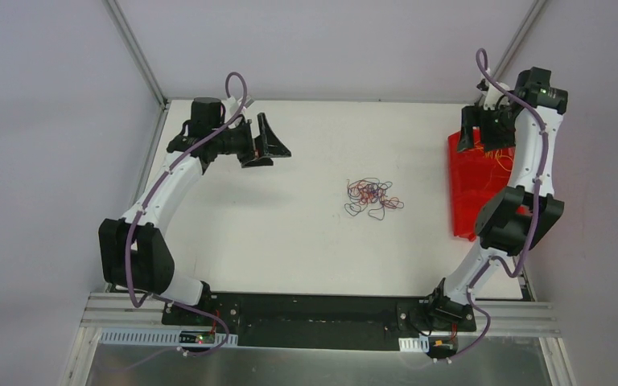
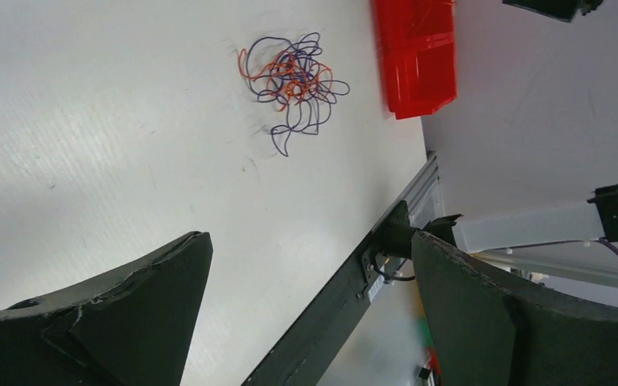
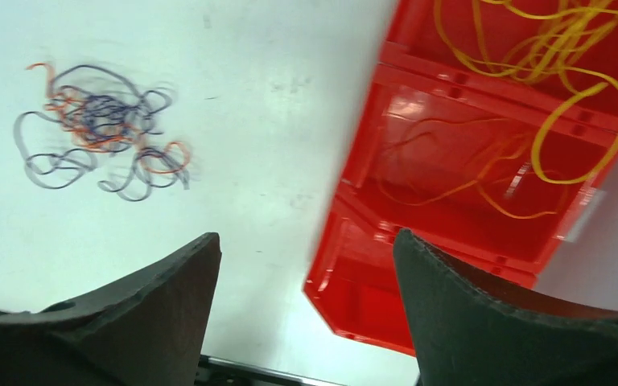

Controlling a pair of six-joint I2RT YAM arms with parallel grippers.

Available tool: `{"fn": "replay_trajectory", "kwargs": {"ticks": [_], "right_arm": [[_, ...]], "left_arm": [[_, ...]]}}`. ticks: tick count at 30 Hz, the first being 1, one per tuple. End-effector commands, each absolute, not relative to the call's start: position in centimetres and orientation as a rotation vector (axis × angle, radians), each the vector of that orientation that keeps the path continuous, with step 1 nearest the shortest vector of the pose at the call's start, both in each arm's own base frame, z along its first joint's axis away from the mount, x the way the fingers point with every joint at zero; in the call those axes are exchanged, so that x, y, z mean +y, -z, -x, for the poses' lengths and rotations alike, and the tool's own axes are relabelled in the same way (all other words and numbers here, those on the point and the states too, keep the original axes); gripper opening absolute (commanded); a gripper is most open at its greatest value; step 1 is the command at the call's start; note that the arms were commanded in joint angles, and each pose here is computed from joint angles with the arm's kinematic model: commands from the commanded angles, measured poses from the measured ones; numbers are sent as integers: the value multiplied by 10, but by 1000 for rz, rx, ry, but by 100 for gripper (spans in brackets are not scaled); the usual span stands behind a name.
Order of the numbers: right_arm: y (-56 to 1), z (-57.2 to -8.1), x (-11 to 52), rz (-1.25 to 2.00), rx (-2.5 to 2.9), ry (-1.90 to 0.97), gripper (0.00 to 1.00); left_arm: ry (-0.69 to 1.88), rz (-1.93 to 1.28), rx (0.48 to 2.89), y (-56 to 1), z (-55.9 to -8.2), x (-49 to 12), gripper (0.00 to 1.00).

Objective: Untangle the cables

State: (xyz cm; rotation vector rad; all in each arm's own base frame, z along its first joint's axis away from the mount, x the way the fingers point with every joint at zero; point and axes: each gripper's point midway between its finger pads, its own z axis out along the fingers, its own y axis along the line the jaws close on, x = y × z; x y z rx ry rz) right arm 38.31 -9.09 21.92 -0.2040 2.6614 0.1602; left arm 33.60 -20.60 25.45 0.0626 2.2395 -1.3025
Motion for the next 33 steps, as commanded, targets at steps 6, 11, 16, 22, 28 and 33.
{"fn": "replay_trajectory", "kwargs": {"ticks": [6,11,16,22,28,33], "right_arm": [[-206,-374,-17,62,2730,-542,73],[-169,-389,53,153,2729,-643,72],[-121,-406,96,277,2770,-640,68],[-80,-398,121,280,2827,-690,62],[-58,-400,133,205,2815,-720,53],[-49,-393,145,210,2823,-732,40]], "left_arm": [[1085,-171,2311,-234,-338,-193,99],[1198,-301,2401,-194,-332,-221,99],[1234,-425,2403,-162,-358,-278,95],[1465,-394,2360,-127,-377,-361,67],[1596,-355,2360,-94,-369,-420,66],[1617,-341,2388,-77,-363,-440,55]]}}
